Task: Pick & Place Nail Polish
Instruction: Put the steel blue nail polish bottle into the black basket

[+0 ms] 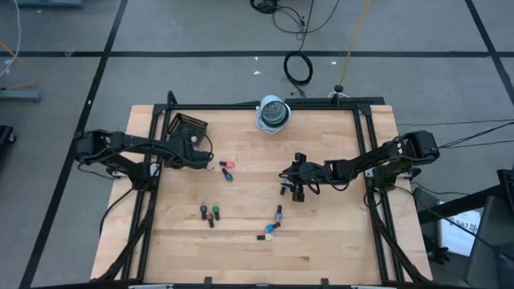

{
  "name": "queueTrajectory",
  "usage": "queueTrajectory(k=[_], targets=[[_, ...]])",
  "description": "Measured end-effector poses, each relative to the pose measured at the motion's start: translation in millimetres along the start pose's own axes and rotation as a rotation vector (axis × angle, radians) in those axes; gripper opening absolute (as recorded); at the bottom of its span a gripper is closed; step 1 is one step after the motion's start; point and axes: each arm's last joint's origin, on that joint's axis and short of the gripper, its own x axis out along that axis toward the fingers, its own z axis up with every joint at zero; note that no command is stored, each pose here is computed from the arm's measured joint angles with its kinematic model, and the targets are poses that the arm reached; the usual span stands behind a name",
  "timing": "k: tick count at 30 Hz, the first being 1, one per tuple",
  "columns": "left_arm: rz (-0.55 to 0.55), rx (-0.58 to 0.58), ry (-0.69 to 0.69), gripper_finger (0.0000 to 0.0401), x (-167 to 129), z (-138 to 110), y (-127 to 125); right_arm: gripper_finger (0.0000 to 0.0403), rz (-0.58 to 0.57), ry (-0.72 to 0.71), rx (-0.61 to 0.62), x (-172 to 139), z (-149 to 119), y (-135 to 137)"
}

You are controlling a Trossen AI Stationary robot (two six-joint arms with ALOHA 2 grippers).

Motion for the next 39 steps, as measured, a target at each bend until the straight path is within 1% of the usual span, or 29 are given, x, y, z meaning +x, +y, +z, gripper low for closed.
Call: queueTrajectory(k=[3,7,13,19,24,29,34,37,39], targets=[[-0.036,-0.003,0.063,0.0179,0.5,-0.5,-2.6,0.0212,0.000,-0.003,0.002,0.0,0.3,0.0],[-0.053,-0.058,-0.004,0.0179,5.3,6.1,-5.7,0.0212,-0.001,-0.008,0.004,-0.1,0.8,-0.1],[-0.009,-0.096,-0.060,0.0179,27.9,12.4,-1.8,0.0212,0.000,-0.007,0.029,-0.1,0.7,0.1],[0.081,-0.128,-0.108,0.0179,53.6,11.5,8.6,0.0212,0.001,-0.007,0.030,-0.1,0.7,0.3],[0.148,-0.169,-0.188,0.0179,61.6,13.4,14.1,0.0212,0.000,-0.007,0.030,-0.1,0.7,0.3],[0.142,-0.174,-0.253,0.0179,58.7,20.8,10.3,0.0212,-0.002,-0.007,0.015,-0.1,0.7,0.3],[0.149,-0.173,-0.321,0.0179,43.4,27.5,13.5,0.0212,0.010,-0.006,0.004,-10.8,6.0,1.6],[0.106,-0.190,-0.368,0.0179,27.0,31.9,17.4,0.0212,0.042,0.029,-0.015,-19.8,9.9,5.4],[0.050,-0.195,-0.404,0.0179,13.7,34.7,20.5,0.0212,0.096,0.024,-0.021,-20.7,13.4,9.4]])
